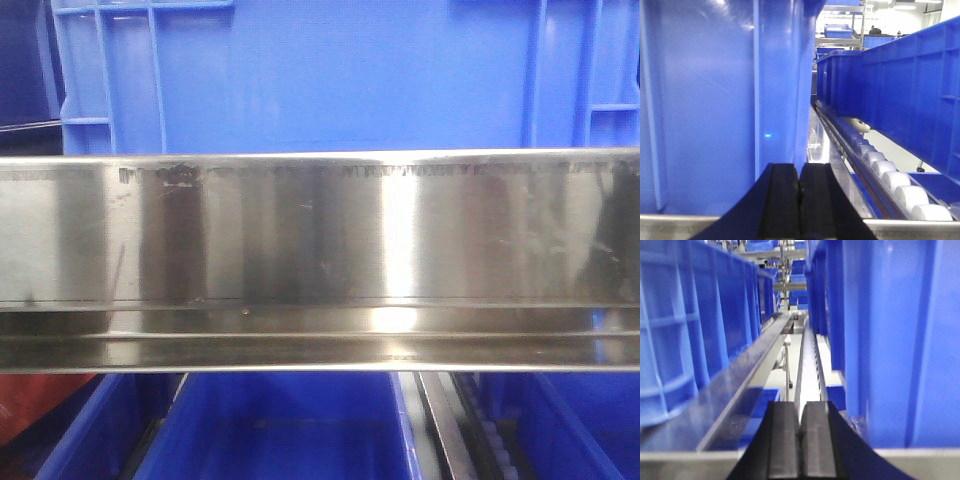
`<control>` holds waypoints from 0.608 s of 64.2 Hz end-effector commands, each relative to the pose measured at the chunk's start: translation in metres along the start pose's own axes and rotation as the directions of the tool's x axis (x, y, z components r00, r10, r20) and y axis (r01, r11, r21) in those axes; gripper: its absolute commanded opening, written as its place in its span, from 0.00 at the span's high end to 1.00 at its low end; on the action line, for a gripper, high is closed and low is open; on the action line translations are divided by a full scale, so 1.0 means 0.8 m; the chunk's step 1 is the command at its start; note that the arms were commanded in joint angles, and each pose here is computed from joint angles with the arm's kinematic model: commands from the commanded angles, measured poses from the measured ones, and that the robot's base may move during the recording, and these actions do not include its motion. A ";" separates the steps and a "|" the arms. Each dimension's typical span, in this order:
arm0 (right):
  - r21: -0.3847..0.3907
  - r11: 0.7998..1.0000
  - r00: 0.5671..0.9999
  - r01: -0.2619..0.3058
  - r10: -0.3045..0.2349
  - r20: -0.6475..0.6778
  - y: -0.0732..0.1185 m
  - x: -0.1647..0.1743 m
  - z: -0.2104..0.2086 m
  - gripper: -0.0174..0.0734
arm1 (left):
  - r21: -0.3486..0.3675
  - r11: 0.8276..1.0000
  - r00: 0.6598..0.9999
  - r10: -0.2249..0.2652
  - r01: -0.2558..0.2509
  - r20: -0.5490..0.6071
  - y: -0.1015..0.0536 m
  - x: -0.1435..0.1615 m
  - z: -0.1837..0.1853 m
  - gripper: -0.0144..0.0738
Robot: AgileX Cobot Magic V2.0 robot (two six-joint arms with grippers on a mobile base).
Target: Place valve from conveyor to right shelf box
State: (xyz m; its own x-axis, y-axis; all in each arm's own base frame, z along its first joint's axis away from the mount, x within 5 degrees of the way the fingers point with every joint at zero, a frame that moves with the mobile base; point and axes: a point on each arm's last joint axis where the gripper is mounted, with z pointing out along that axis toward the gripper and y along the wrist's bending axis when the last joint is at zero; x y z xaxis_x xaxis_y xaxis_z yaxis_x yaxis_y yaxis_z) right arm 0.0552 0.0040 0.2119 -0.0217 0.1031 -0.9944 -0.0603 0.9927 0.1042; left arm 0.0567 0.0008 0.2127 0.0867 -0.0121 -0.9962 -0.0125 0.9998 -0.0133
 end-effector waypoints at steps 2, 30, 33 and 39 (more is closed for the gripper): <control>0.011 1.000 0.992 0.006 -0.007 0.129 -0.002 -0.005 0.001 0.99 | -0.002 1.000 1.000 -0.001 0.001 0.028 0.000 -0.004 -0.001 0.96; 0.012 0.998 0.996 0.068 -0.068 0.056 -0.002 0.004 0.001 0.99 | -0.002 1.000 1.000 -0.001 0.001 0.028 0.000 -0.004 -0.001 0.96; 0.011 0.998 0.996 0.068 -0.068 0.052 -0.002 0.004 0.001 0.99 | -0.002 1.000 1.000 -0.001 0.001 0.028 0.000 -0.004 -0.001 0.96; 0.011 0.998 0.996 0.068 -0.068 0.052 -0.002 0.004 0.001 0.99 | -0.002 1.000 1.000 -0.001 0.001 0.028 0.000 -0.004 -0.001 0.96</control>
State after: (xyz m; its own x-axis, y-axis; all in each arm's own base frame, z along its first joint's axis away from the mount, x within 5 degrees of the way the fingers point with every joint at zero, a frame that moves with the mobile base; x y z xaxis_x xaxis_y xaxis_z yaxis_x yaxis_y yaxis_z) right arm 0.0564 0.0032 0.2086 0.0262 0.0546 -0.9982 -0.0533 0.9972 0.0531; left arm 0.0567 0.0008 0.2129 0.0886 -0.0121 -0.9960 -0.0124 0.9998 -0.0132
